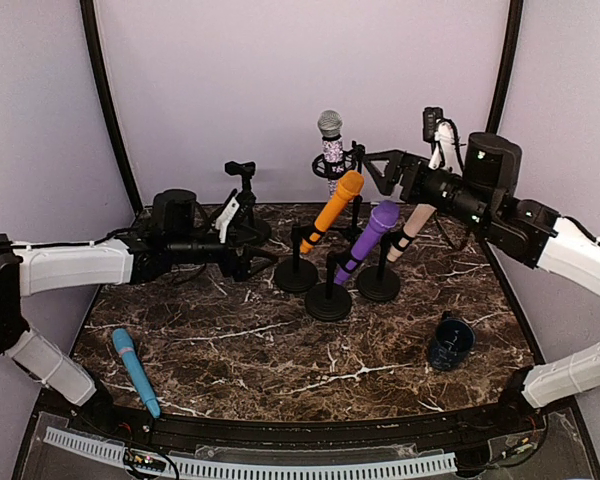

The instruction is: Remove the microphone from the stand

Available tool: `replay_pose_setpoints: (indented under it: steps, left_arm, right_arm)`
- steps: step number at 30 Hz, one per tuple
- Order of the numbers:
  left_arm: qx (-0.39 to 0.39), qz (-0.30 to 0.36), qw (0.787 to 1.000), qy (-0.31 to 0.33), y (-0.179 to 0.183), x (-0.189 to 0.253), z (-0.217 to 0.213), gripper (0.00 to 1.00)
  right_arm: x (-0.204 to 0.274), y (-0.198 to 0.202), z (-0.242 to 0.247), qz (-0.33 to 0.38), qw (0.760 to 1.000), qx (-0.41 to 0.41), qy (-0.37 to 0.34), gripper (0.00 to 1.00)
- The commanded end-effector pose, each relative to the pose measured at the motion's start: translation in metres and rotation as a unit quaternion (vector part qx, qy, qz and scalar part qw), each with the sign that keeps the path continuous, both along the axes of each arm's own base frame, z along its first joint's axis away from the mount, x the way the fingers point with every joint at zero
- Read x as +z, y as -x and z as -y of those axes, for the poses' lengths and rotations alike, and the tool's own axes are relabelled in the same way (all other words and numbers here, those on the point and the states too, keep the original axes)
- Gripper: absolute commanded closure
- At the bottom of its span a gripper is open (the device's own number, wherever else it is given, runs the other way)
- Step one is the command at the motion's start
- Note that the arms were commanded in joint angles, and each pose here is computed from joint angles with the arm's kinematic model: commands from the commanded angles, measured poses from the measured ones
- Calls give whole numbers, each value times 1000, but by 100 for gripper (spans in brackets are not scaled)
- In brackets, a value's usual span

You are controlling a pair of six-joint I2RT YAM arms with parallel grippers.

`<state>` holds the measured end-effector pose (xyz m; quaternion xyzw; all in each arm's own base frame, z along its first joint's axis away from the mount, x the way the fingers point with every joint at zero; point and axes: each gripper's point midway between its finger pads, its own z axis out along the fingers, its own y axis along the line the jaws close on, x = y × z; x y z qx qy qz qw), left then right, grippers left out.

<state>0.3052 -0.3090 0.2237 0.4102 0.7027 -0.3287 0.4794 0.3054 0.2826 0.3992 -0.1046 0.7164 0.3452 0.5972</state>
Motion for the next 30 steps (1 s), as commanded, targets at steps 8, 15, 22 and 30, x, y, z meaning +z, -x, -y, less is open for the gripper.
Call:
replay_pose_setpoints:
  steps: [8,15,22,30]
  left_arm:
    - [-36,33,998,38,-78,-1,63,31]
    - [-19,43,998,44,-118,-4,53,37]
    - [-52,51,997,38,-115,-9,58,33]
    - [-119,17,992,27,-118,-25,70,30]
  right_arm:
    - [-27,11,84,-29,999,-19,-12,1]
    - [-30,26,85,-30,999,11,-38,1]
    - [-30,34,79,-26,998,39,-43,1]
    - [-24,39,67,-22,995,77,-57,1]
